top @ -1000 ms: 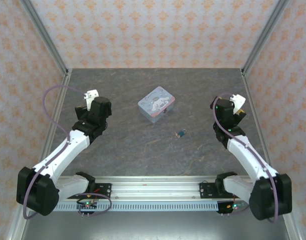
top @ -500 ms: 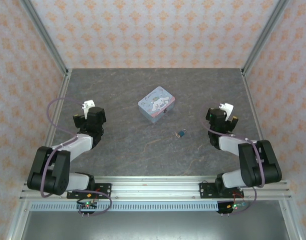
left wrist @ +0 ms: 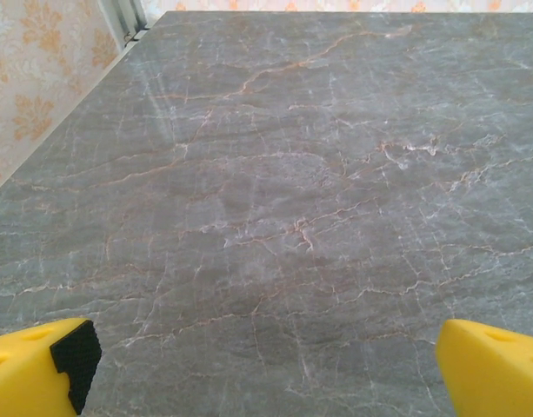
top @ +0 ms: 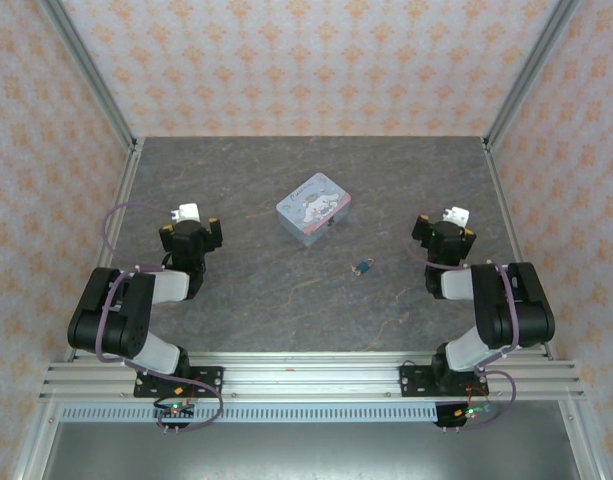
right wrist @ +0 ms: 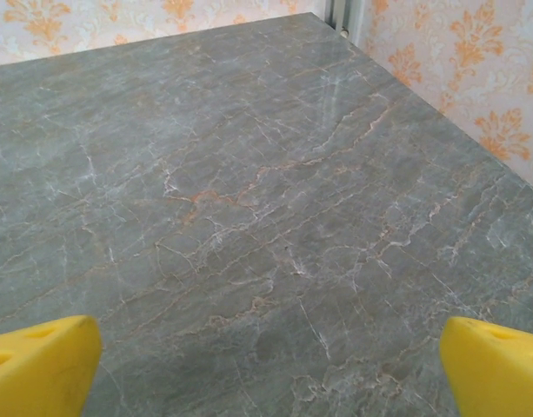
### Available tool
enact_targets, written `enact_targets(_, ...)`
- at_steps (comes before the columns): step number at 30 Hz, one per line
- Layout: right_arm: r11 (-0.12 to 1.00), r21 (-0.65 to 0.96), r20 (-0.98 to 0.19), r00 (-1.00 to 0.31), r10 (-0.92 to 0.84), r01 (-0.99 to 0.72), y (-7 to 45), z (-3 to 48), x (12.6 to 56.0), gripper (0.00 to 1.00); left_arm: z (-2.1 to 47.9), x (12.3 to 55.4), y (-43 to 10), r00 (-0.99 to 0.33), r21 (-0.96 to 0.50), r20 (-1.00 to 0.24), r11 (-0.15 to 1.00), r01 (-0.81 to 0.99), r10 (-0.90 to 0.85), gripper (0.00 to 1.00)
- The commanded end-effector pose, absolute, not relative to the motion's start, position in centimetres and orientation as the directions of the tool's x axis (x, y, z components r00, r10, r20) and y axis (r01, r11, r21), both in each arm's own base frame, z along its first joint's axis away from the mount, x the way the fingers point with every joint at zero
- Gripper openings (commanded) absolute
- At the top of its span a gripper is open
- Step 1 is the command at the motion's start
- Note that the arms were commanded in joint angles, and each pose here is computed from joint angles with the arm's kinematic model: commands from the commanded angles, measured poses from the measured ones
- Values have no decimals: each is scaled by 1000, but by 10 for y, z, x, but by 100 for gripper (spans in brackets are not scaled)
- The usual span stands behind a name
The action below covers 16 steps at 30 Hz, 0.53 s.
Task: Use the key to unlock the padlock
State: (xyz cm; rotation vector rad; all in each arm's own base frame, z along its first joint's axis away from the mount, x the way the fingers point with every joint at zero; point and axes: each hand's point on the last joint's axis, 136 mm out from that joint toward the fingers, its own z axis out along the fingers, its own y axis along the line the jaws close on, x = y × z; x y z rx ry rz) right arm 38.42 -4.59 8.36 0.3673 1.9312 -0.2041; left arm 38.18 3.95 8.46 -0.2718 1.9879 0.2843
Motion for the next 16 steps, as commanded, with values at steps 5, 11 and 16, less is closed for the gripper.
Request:
enact_targets(5,952,60,-934,-320,160,301,-35,92,387,99,96,388,38,-371,65,-927,951,-304,-55,100)
enact_targets(11,961,75,-918,-358,171,267,-32,88,395,99,96,388,38,-371,65,-927,951,-303,-55,100)
enact_targets(16,962,77,-923,-346,168,261,-32,89,391,99,97,388,38,-369,65,-928,951,-302,-54,100)
